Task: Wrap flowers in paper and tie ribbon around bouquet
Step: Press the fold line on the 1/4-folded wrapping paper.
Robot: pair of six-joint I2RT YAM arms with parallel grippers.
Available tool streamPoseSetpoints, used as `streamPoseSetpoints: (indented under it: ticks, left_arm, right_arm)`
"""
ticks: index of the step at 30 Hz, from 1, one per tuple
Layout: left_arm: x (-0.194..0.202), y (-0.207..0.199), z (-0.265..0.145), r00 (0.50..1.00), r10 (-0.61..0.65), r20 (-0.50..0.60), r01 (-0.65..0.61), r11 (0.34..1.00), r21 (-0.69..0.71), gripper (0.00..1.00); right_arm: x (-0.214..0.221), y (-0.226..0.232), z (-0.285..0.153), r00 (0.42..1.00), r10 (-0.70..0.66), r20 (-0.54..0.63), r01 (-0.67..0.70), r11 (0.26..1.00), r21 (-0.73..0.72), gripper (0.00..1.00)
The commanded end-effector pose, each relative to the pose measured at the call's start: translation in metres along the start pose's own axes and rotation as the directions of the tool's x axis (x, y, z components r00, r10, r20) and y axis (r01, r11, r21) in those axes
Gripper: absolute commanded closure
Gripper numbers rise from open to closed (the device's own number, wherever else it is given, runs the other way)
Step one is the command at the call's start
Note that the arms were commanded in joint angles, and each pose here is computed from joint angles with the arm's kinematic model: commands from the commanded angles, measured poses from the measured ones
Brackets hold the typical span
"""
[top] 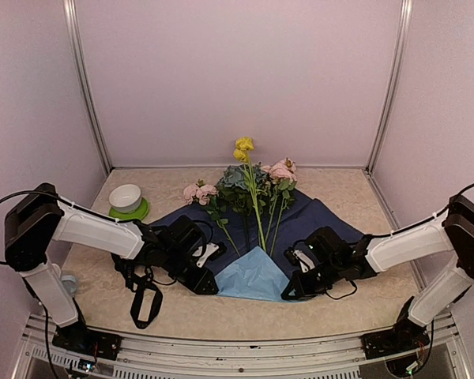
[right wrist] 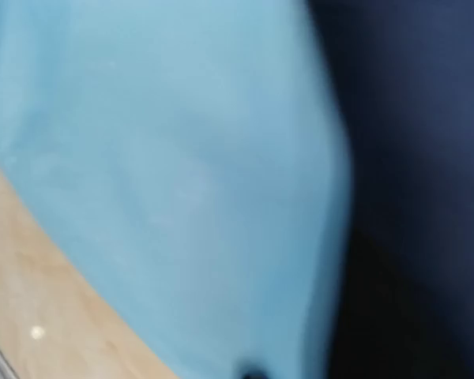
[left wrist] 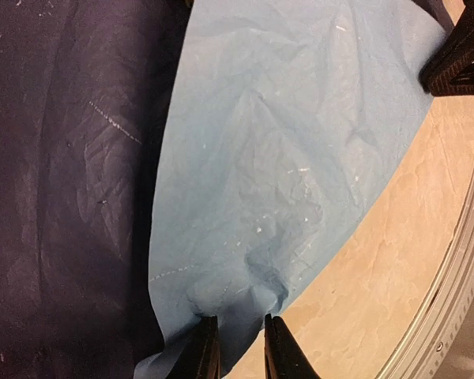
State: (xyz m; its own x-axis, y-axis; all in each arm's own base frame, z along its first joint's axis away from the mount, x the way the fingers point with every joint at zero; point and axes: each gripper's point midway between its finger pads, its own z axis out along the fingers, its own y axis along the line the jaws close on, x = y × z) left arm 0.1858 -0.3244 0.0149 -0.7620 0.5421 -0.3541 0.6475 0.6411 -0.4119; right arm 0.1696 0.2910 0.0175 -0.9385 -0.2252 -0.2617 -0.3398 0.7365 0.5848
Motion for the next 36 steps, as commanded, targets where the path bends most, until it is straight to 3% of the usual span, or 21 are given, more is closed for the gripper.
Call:
streamPoseSetpoints:
  ticks: [1, 10, 15, 19, 22, 24, 27, 30, 36]
  left_arm:
    - [0.089, 0.027, 0.004, 0.950, -0.145, -0.276, 0.120, 0.987, -0.108, 0.78]
    - [0.096, 0.031, 0.001, 0.948, -0.162, -0.272, 0.133, 0.984, -0.123, 0.78]
    - [0.099, 0.031, 0.000, 0.948, -0.164, -0.272, 0.135, 0.983, -0.122, 0.78]
    - [0.102, 0.033, -0.001, 0.947, -0.172, -0.272, 0.140, 0.981, -0.131, 0.78]
    - [0.103, 0.035, -0.003, 0.947, -0.179, -0.268, 0.145, 0.979, -0.140, 0.78]
    - [0.102, 0.036, -0.004, 0.947, -0.182, -0.264, 0.148, 0.978, -0.144, 0.78]
    - [0.102, 0.037, -0.004, 0.946, -0.188, -0.265, 0.152, 0.977, -0.150, 0.78]
    - [0.104, 0.038, -0.004, 0.944, -0.193, -0.266, 0.155, 0.975, -0.157, 0.78]
    - [0.092, 0.034, -0.011, 0.959, -0.178, -0.222, 0.150, 0.979, -0.136, 0.78]
  right_arm:
    - [0.040, -0.063, -0.020, 0.979, 0.190, -0.078, -0.165, 0.953, 0.254, 1.00]
    - [0.042, -0.079, -0.065, 0.969, 0.242, -0.045, -0.197, 0.873, 0.446, 1.00]
    - [-0.010, -0.049, -0.094, 0.993, 0.117, 0.025, -0.112, 0.844, 0.524, 0.99]
    - [-0.045, -0.004, -0.087, 0.998, -0.045, 0.038, 0.016, 0.823, 0.568, 0.99]
    - [-0.061, 0.053, -0.050, 0.978, -0.210, 0.016, 0.180, 0.873, 0.453, 0.99]
    - [-0.055, 0.104, -0.016, 0.941, -0.338, -0.015, 0.332, 0.915, 0.229, 1.00]
    - [-0.049, 0.150, 0.012, 0.912, -0.410, 0.025, 0.410, 0.911, -0.044, 1.00]
    - [-0.048, 0.138, 0.033, 0.929, -0.370, 0.010, 0.370, 0.925, -0.090, 1.00]
    - [-0.021, 0.072, 0.066, 0.958, -0.255, -0.133, 0.260, 0.965, 0.023, 1.00]
